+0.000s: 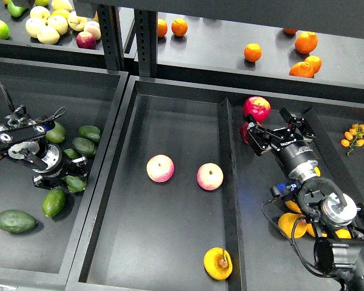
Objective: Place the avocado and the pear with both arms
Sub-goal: 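Carry the avocado into the avocado bin and open the left gripper, then withdraw the left gripper back over the middle bin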
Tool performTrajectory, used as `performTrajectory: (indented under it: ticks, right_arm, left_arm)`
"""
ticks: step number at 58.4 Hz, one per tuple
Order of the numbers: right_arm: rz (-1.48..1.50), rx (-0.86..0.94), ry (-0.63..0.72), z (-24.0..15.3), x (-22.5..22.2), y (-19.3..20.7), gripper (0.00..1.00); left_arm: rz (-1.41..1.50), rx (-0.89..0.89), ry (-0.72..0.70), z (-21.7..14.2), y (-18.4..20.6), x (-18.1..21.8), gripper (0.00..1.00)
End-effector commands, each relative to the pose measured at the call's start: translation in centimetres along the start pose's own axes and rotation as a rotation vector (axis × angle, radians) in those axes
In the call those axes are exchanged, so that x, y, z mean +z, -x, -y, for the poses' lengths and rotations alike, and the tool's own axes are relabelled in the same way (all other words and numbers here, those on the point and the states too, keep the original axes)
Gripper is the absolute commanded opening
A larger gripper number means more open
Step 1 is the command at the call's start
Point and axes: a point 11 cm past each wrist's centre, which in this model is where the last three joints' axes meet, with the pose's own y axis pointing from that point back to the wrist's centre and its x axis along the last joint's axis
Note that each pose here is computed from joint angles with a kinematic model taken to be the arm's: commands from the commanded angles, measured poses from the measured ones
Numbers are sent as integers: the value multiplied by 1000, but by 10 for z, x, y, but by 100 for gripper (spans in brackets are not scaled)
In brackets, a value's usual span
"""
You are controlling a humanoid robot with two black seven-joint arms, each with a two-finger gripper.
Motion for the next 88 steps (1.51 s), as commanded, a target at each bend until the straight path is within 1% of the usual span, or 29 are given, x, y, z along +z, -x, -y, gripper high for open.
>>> performTrajectory:
  ticks: [1,6,8,13,16,21,30,41,45,48,49,56,63,69,74,80,82,88]
  right_arm:
    - [3,5,-2,-2,0,-3,99]
    - [4,6,-2,-2,0,-4,99]
    - [4,6,-2,-3,0,-4,99]
    - [4,8,-2,-3,0,-4,99]
    - [5,9,-2,-3,0,-4,99]
    - [6,12,-2,-3,0,-5,99]
    - [7,20,-1,-4,1,-7,99]
    - [6,22,4,-4,2,-8,99]
    - [7,27,5,-5,3,-10,99]
    - [7,32,13,-6,5,-12,99]
    - [5,33,23,-7,8,-16,99]
    - [-3,44,46,-8,15,-20,99]
    - [-10,45,69,-7,21,-20,99]
    - [-25,37,91,-6,28,-21,99]
    - [-54,-11,124,-6,37,-18,99]
    - [-138,-74,164,-11,37,-15,99]
    - [-179,-87,187,-15,37,-15,99]
    - [-286,-72,254,-26,33,-22,99]
  left_arm:
    - [4,0,8,-2,0,3,69]
    - [5,-2,17,-3,0,7,76]
    - [5,-5,22,-4,1,8,81]
    - [3,-4,43,-7,0,15,87]
    - [0,-6,68,-12,-1,21,90]
    - [-12,-22,136,-21,1,38,98]
    - [-47,-40,267,-46,-3,59,99]
    - [-179,-39,522,-96,-27,95,99]
    - [-243,-58,609,-109,-33,103,99]
    - [-301,-85,674,-115,-35,107,99]
    - [-369,-125,767,-128,-38,114,99]
    - [-480,-226,908,-141,-33,118,99]
    - [-618,-403,1088,-151,-13,119,99]
    - [-709,-525,1207,-153,6,117,99]
    - [-807,-613,1296,-147,22,112,99]
    - [-951,-716,1353,-126,47,103,99]
    - [-1011,-760,1365,-115,61,100,99]
    - [-1149,-838,1378,-91,92,92,99]
